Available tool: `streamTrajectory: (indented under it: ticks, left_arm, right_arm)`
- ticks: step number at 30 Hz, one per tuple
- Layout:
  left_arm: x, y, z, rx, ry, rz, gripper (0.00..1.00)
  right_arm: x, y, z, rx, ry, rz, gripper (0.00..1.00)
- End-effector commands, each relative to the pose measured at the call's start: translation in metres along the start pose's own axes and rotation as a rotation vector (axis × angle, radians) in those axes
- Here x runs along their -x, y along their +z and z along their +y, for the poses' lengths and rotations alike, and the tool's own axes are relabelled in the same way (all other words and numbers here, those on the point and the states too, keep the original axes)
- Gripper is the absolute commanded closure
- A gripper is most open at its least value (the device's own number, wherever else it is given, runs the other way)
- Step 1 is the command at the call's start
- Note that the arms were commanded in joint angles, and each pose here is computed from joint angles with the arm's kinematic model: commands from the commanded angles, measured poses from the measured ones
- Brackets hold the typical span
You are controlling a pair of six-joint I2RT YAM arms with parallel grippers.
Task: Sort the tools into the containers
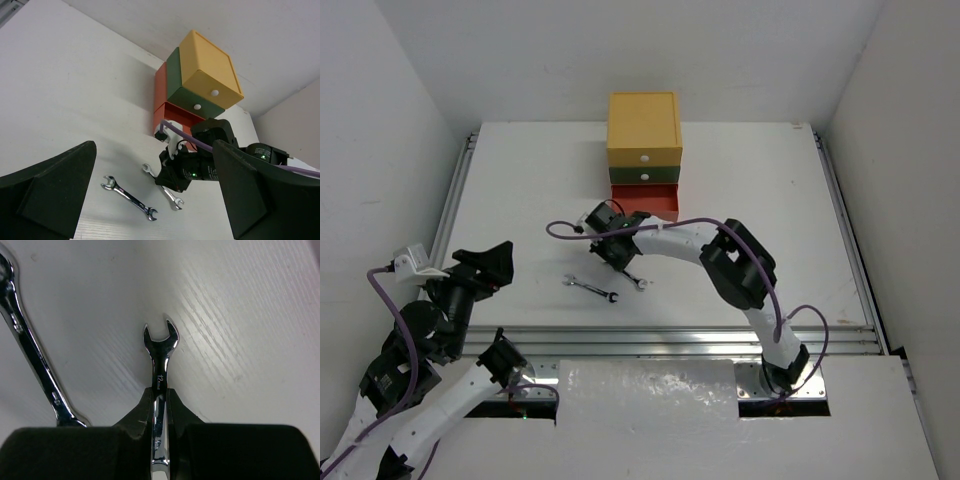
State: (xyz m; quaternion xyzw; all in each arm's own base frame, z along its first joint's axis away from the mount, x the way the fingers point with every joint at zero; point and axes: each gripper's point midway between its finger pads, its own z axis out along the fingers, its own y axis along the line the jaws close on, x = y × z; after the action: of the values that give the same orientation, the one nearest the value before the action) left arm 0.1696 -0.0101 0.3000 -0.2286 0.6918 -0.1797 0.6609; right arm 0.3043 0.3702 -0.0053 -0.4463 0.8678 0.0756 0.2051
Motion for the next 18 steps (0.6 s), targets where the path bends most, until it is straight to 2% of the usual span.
streamTrajectory:
  ticks: [1,12,15,18]
  left_arm:
    - [0.009,-0.001,-0.005,-0.014,-0.019,-0.024,0.00]
    - [0.010,-0.002,-0.004,-0.016,-0.024,-0.030,0.00]
    - [0.010,-0.002,-0.005,-0.016,-0.022,-0.027,0.00]
    - [0.009,-0.001,-0.005,-0.014,-0.019,-0.024,0.00]
  right_arm:
    - [0.023,-0.033,-0.010,-0.034,-0.008,-0.092,1.00]
    - [0.046,-0.065,-0.031,-0.091,-0.039,-0.186,1.00]
    - [0.068,-0.084,-0.054,-0.132,-0.090,-0.235,1.00]
    - [0.088,-0.095,-0.079,-0.142,-0.233,-0.286,1.00]
